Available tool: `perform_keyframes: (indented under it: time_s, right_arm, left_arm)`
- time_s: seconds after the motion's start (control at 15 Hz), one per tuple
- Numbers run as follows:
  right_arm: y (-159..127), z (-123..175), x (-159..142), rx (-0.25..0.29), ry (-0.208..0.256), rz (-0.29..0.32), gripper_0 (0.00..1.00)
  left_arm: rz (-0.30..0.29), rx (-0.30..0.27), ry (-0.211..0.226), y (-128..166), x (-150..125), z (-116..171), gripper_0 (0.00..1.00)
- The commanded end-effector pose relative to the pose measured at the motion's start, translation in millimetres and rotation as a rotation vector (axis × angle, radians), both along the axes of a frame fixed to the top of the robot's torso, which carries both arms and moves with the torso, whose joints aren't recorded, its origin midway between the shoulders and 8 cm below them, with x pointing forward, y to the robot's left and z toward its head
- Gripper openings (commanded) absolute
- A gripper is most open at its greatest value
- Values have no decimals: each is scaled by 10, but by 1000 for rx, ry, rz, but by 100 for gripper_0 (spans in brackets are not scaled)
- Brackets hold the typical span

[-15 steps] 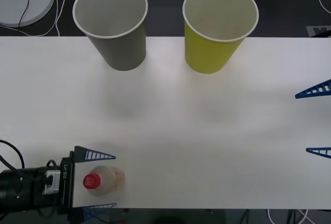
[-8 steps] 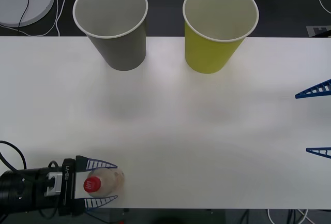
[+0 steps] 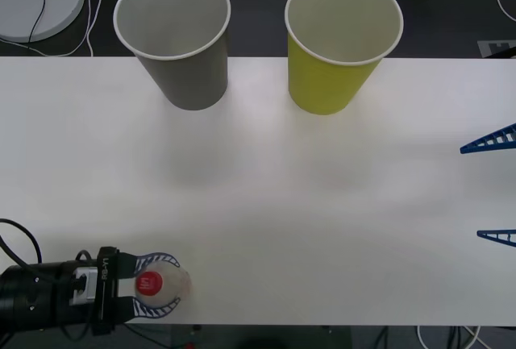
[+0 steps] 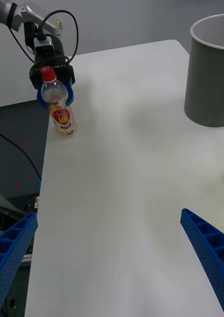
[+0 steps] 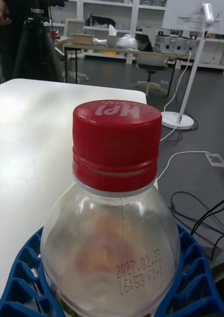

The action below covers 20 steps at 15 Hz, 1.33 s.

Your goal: Put the can into the green bin and the plastic bottle into the gray bin

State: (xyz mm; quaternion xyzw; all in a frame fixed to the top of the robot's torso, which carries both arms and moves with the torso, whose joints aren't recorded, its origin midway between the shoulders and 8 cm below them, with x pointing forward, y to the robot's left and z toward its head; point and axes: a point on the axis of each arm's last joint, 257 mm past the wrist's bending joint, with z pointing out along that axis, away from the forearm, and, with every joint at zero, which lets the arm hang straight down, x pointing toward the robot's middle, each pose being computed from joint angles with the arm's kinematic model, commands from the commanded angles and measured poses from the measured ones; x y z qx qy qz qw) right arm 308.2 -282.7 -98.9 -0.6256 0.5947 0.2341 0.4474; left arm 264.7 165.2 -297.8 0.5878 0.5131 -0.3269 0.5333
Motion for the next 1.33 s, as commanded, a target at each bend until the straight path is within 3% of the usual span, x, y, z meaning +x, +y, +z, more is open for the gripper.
perform_keyframes:
  time_s: [0.07, 0.47, 0.6, 1.07, 1.33]
  right_arm:
    - [0, 0, 0, 0, 0, 0, 100]
    - [0, 0, 0, 0, 0, 0, 100]
    - [0, 0, 0, 0, 0, 0, 100]
    - [0, 0, 0, 0, 0, 0, 100]
    - [0, 0, 0, 0, 0, 0, 100]
  left_arm:
    - [-5, 0, -2, 21, 12, 94, 0]
    - [19, 49, -10, 252, 61, 443, 0]
    - [54, 52, -20, 333, 114, 558, 0]
    - [170, 52, 46, 600, 379, 1046, 0]
    - [291, 75, 40, 761, 693, 1236, 0]
